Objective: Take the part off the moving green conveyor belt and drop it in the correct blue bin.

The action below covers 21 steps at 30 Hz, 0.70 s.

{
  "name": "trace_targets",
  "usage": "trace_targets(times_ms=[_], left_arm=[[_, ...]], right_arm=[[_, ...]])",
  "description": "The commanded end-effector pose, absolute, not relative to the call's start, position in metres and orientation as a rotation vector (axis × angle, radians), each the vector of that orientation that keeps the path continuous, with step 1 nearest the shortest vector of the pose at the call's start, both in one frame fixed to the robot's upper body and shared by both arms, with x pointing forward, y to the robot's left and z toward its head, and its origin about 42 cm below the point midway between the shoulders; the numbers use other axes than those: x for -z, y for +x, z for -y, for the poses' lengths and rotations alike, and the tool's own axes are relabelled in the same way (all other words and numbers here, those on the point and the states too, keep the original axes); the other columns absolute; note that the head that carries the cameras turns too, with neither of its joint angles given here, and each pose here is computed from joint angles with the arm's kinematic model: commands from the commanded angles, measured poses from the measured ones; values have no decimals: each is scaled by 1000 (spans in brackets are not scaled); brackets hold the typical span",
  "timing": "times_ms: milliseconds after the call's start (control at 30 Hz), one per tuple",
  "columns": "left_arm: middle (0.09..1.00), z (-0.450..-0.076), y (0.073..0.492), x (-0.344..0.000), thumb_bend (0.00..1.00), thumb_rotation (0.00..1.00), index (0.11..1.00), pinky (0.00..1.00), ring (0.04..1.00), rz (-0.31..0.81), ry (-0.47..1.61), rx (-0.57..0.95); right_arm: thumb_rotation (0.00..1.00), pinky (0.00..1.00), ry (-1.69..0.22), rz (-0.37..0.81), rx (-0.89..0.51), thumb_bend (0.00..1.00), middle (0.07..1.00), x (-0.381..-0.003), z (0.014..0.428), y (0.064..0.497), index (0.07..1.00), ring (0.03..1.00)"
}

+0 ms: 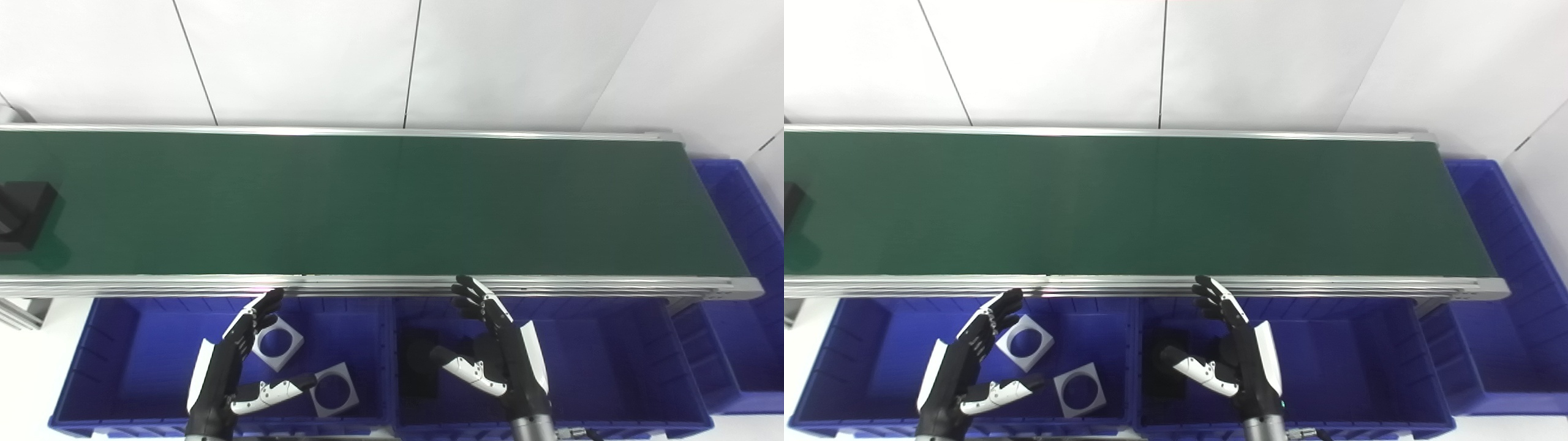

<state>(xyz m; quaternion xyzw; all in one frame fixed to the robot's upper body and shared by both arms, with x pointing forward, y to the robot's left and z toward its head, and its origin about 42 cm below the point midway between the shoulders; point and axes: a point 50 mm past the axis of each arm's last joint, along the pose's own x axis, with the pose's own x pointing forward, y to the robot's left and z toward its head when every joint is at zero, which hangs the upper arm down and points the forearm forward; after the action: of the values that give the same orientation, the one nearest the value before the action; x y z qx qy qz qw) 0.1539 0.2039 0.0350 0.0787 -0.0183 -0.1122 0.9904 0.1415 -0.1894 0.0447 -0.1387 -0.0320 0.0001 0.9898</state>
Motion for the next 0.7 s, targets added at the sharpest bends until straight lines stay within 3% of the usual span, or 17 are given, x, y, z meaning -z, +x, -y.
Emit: trace_targets(times_ms=[0, 267, 667], left_arm=[[882, -201, 161, -44, 917, 318, 817, 838, 880, 112, 150, 268], [920, -206, 172, -48, 898, 327, 833, 790, 888, 134, 177, 340], [859, -209, 174, -34, 894, 300, 788, 813, 851, 81, 101, 261]], right_arm=[[563, 712, -256, 140, 21, 814, 803, -54, 187, 138, 844, 752], [554, 714, -247, 127, 43, 802, 800, -54, 177, 129, 845, 749], [567, 713, -256, 110, 50, 812, 794, -52, 171, 135, 846, 749]])
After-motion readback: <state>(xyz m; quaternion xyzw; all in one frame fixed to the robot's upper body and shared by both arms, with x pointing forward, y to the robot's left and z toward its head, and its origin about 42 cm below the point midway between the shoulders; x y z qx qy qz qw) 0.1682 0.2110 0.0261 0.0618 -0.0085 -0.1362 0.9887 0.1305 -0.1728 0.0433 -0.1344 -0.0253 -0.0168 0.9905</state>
